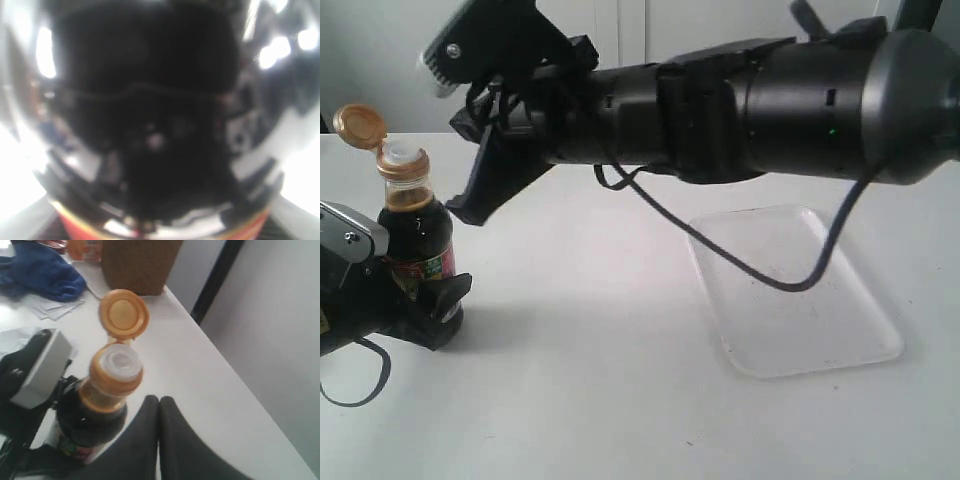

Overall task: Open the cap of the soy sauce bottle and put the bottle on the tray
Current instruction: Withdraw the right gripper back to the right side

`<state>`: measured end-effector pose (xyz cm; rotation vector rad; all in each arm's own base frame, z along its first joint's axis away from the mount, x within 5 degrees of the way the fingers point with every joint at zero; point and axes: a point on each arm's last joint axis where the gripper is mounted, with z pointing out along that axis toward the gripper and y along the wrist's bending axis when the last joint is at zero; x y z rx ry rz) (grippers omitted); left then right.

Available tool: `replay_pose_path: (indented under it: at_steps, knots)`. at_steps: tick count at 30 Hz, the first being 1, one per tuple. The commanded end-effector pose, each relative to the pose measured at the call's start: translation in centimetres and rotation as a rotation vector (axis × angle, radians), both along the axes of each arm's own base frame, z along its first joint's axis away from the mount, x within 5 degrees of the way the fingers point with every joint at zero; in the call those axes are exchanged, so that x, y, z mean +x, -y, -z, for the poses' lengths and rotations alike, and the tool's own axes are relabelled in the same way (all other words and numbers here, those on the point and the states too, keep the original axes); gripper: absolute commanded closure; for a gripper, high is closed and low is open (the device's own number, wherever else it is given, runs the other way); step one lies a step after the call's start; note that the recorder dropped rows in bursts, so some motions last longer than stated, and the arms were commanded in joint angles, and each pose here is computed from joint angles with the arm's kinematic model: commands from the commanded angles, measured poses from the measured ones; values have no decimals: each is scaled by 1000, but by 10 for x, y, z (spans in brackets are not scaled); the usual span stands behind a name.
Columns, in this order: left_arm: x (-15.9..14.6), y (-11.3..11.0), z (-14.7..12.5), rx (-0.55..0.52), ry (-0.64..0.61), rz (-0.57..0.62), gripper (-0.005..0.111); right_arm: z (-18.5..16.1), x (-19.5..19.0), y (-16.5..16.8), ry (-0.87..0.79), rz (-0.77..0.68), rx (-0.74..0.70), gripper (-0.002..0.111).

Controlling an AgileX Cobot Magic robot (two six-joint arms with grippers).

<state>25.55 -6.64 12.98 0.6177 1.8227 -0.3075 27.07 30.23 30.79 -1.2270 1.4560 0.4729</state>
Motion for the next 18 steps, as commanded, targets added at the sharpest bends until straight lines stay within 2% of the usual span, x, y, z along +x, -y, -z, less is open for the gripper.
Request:
replay_pose_path:
  at_steps: [1,5,9,11,15,18]
  knots:
    - [1,1,-10,-43,70,2,107,7,-11,19,-57,-241,-121,108]
    - [1,1,-10,-43,70,2,107,25,-7,40,-225,-228,-310,108]
    - [1,1,-10,-42,70,5,107,39,-1,61,-345,-100,-482,108]
    - [1,1,-10,-42,70,5,107,43,7,75,-399,25,-567,108]
    - [1,1,-10,-42,70,7,107,44,22,102,-486,247,-610,108]
    - [1,1,-10,-42,70,7,107,40,32,122,-550,383,-576,108]
